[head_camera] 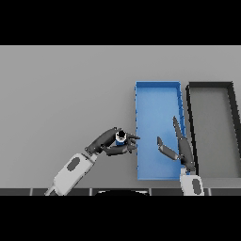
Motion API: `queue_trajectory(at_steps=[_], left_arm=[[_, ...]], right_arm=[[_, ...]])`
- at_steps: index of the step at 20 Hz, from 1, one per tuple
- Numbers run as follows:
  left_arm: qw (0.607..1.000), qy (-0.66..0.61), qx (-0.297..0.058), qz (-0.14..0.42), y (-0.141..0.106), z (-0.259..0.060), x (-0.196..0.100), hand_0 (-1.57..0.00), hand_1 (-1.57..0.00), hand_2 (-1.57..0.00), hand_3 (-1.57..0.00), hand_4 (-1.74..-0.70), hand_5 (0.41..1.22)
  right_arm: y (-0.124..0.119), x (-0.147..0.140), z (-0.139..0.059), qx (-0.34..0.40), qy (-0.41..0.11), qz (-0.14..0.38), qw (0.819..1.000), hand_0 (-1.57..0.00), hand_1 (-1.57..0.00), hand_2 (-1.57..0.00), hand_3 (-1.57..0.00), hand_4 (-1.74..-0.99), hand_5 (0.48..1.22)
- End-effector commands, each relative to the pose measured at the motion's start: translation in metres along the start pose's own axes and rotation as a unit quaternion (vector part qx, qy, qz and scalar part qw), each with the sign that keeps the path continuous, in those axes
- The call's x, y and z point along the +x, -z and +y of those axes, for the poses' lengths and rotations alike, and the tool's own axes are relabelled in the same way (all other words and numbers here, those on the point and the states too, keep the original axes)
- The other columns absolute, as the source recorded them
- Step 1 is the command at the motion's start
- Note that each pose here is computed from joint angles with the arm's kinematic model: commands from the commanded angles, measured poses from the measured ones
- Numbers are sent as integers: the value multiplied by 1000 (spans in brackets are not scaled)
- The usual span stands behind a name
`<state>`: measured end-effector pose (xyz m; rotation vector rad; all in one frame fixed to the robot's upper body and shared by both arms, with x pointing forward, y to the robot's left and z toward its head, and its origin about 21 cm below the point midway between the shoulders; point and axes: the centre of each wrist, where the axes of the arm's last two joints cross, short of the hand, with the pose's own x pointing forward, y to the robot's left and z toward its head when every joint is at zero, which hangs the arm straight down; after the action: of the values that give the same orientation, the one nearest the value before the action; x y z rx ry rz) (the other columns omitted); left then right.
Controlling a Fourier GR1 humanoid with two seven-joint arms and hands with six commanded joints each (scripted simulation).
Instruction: Pick up the blue pipe and place it into the blue bin.
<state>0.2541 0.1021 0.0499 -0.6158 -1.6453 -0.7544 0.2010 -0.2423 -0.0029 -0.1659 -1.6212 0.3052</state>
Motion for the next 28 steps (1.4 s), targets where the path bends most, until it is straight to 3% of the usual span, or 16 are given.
queue_trajectory(at_steps=[1, 4, 6, 8, 11, 15, 17, 23, 27, 28], left_arm=[[1000, 1, 1, 1, 0, 0, -2, -1568, -1568, -1569, -1441, -1729, 1219], [1000, 2, 0, 6, 0, 2, -3, -1569, -1570, -1570, -1443, -1730, 1220], [1000, 4, 0, 3, 3, -3, -3, -1570, -1570, -1570, -1441, -1730, 1220], [1000, 4, -4, 3, 1, 0, -3, -1570, -1570, -1571, -1440, -1730, 1220], [1000, 2, -5, -3, 0, 1, 1, -1571, -1571, -1571, -1440, -1731, 1221], [1000, 7, -6, 0, 6, 0, 0, -1571, -1571, -1571, -1444, -1731, 1221], [1000, 11, -6, -1, 6, 2, 1, -1571, -1571, -1571, -1443, -1731, 1221], [1000, 24, -11, 3, 3, 2, 3, -1571, -1571, -1571, -1440, -1730, 1221], [1000, 15, -21, -3, 5, 0, 4, -1571, -1571, -1571, -1444, -1728, 1221], [1000, 11, -24, -8, 4, -2, 2, -1571, -1571, -1571, -1469, -1670, 1221]], right_arm=[[-10, -1, 6, -20, 3, 5, 1000, 1, 1, 1, 1, -1269, 688], [-40, -6, 22, -77, 5, 26, 997, 1, 1, 1, 1, -1250, 688], [-45, -2, 24, -91, 7, 27, 996, 1, 1, 1, 1, -1229, 687], [-43, 7, 22, -88, 30, -6, 996, 1, 1, 1, 1, -1215, 669], [-39, 33, 6, -30, 101, -65, 992, 1, 1, 1, 1, -1242, 584], [-32, 75, -5, 83, 134, -101, 982, 1, 1, 1, 1, -1313, 517], [-19, 90, -7, 141, 120, -80, 979, 1, 1, 1, 1, -1331, 507], [13, 133, 4, 253, 73, -98, 960, 1, 1, 1, 1, -1328, 486], [27, 156, 23, 305, 52, -137, 941, 1, 1, 1, 1, -1307, 497], [32, 163, 25, 315, 45, -153, 936, 1, 1, 1, 1, -1288, 502]])
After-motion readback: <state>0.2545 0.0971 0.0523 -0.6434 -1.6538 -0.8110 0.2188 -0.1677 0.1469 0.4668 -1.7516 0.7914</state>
